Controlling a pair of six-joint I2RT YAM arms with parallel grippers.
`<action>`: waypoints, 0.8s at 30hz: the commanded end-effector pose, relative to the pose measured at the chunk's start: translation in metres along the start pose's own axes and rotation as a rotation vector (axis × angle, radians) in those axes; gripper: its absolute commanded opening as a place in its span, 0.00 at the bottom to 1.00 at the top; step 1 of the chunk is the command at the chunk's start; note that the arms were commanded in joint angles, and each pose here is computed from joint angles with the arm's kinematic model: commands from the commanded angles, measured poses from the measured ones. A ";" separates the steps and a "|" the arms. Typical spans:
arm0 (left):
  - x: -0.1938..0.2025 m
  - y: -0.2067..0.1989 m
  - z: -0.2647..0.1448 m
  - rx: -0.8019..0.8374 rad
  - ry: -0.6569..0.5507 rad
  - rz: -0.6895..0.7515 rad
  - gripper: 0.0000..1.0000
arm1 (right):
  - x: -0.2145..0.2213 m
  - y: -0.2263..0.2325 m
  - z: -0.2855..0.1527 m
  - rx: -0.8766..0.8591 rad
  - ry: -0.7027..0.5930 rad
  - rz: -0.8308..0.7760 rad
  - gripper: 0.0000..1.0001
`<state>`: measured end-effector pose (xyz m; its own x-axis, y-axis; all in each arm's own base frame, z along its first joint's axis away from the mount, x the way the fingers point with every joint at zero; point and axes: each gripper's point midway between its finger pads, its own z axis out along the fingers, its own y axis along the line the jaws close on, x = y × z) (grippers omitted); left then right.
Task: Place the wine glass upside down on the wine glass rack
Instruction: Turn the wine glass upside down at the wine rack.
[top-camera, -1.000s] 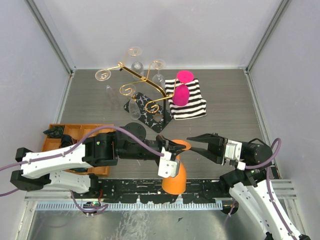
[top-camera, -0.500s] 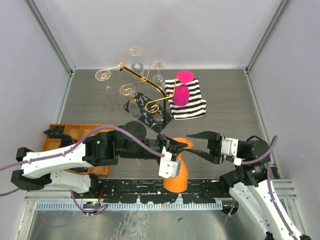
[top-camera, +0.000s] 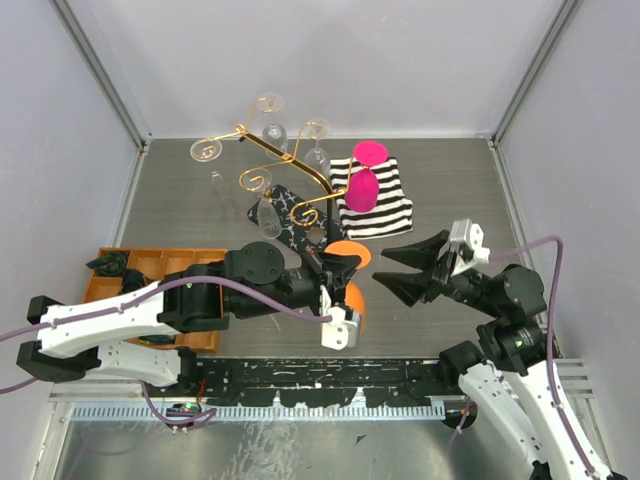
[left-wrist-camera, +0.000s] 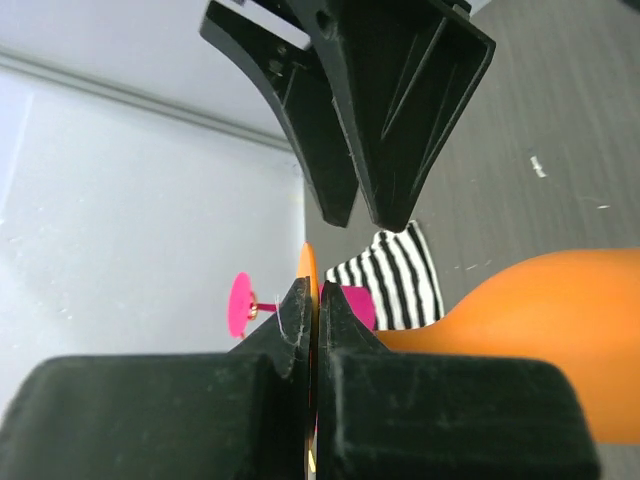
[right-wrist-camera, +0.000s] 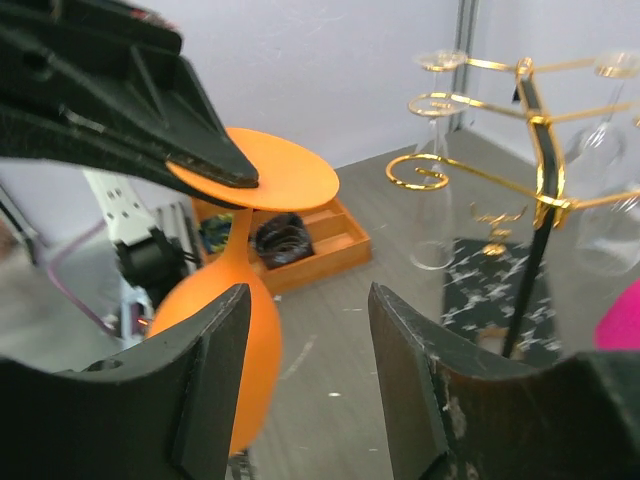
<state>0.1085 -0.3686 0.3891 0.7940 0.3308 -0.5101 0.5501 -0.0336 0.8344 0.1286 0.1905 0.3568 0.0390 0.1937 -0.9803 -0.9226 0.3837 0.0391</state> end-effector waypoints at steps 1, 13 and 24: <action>-0.004 0.038 -0.003 -0.145 0.026 0.061 0.00 | -0.024 -0.005 0.014 0.049 -0.042 0.312 0.56; -0.003 0.056 0.017 -0.249 0.059 0.081 0.00 | -0.029 -0.007 0.033 -0.056 -0.112 0.371 0.56; -0.011 0.069 0.015 -0.292 0.033 0.072 0.00 | -0.013 -0.003 0.036 -0.127 -0.093 0.349 0.48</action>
<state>0.1407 -0.3932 0.4105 0.8096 0.4070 -0.4230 0.4170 0.1084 0.9024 0.1532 0.2171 0.3699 -0.2985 0.3769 -0.8768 -0.8944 0.2101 0.3948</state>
